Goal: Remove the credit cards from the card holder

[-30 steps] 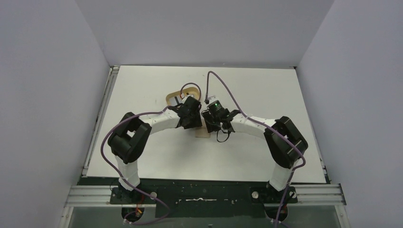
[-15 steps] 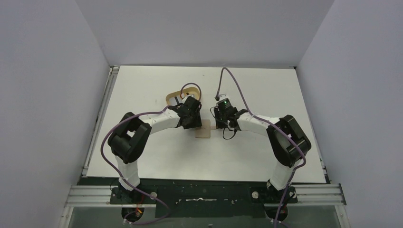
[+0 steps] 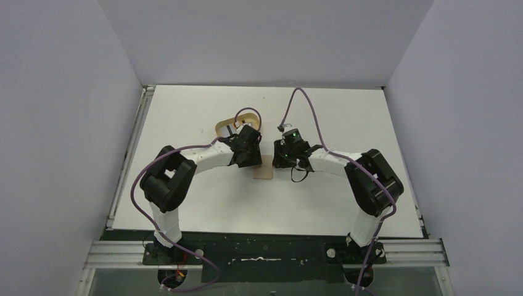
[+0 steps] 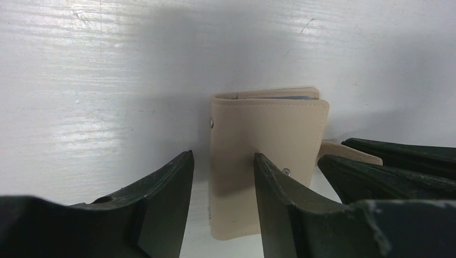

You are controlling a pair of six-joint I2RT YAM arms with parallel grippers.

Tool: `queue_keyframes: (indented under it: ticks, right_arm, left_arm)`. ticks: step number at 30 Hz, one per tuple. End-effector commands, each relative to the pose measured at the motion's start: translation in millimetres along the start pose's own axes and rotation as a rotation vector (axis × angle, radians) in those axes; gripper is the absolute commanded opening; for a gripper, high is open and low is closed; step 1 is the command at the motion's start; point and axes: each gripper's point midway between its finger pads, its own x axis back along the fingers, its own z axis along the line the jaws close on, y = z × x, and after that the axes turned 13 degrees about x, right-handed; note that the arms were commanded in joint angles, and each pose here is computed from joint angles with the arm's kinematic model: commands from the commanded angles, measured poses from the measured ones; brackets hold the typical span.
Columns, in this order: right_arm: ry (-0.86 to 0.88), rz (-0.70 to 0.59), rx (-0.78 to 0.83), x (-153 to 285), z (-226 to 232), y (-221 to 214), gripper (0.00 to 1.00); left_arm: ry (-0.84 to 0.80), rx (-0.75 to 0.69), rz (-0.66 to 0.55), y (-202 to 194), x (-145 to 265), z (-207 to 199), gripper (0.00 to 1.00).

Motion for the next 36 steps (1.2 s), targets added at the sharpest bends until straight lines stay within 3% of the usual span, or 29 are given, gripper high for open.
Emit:
queue_keyframes:
  ticks: [1, 6, 8, 12, 15, 24, 36]
  right_arm:
    - [0.022, -0.075, -0.022, 0, 3, 19, 0.25]
    - [0.021, -0.069, -0.033, -4, -1, 16, 0.0]
    - [0.029, -0.074, -0.04, -3, -2, 18, 0.0]
    - [0.037, -0.105, -0.044, 9, -3, 31, 0.0]
    - [0.045, -0.143, -0.044, 24, -3, 46, 0.0]
    - [0.091, -0.225, -0.025, 63, 9, 83, 0.0]
    - [0.095, -0.21, -0.012, 66, 9, 80, 0.0]
  left_arm:
    - [0.016, -0.015, 0.006, 2, 9, 5, 0.43]
    - [0.012, -0.01, 0.001, 3, 12, 6, 0.43]
    - [0.011, -0.009, -0.002, 3, 14, 7, 0.49]
    - [-0.04, 0.026, 0.004, 4, 23, 4, 0.71]
    - [-0.16, 0.083, 0.03, 2, 28, -8, 0.78]
    - [-0.416, 0.193, 0.06, -2, 34, -42, 0.82]
    - [-0.587, 0.305, 0.078, -4, 27, -61, 0.83]
